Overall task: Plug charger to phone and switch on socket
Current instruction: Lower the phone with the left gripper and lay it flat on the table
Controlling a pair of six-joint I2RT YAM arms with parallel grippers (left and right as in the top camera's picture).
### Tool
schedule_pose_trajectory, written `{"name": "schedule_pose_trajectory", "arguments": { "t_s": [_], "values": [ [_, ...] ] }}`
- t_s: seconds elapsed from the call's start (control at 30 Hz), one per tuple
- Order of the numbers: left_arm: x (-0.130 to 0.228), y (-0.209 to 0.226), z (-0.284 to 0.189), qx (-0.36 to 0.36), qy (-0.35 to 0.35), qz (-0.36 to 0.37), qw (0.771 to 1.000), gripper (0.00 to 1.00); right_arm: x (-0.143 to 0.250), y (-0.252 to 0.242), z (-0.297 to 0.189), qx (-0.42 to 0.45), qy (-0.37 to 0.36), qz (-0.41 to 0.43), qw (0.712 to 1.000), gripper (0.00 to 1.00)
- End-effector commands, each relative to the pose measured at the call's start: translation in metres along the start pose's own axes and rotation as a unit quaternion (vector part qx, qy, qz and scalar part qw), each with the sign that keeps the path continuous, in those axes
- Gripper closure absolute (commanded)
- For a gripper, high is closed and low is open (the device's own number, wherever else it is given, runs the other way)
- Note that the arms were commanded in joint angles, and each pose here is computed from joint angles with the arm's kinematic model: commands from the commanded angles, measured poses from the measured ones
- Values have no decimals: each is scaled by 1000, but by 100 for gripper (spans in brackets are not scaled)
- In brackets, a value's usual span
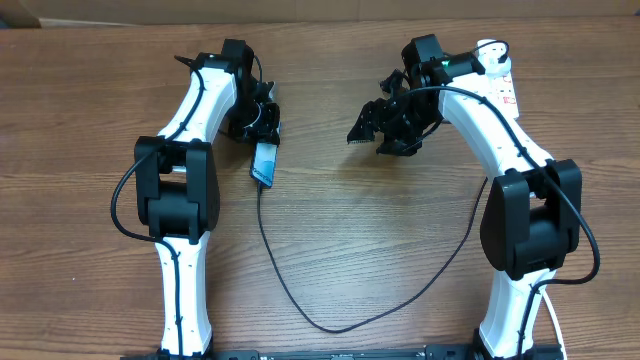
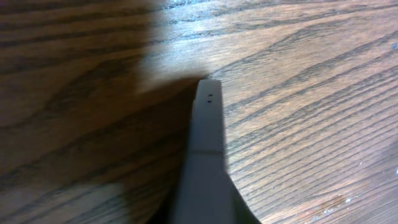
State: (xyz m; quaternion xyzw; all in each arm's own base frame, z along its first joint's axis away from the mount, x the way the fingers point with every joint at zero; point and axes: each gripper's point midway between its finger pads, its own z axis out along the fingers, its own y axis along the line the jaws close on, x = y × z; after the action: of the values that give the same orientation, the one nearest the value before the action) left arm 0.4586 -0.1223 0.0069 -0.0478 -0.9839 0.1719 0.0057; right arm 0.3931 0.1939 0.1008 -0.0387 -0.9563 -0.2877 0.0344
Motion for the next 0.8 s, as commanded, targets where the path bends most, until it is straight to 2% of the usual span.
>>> {"name": "schedule_pose_trajectory", "arguments": {
  "t_s": [0.0, 0.77],
  "values": [
    [-5, -5, -9, -4, -12, 17, 1000, 89, 1, 6, -15, 5, -17, -22, 1000, 30],
    [4, 4, -9, -29, 4, 11, 999, 77, 6, 4, -15, 8, -8, -16, 1000, 30]
  ]
}}
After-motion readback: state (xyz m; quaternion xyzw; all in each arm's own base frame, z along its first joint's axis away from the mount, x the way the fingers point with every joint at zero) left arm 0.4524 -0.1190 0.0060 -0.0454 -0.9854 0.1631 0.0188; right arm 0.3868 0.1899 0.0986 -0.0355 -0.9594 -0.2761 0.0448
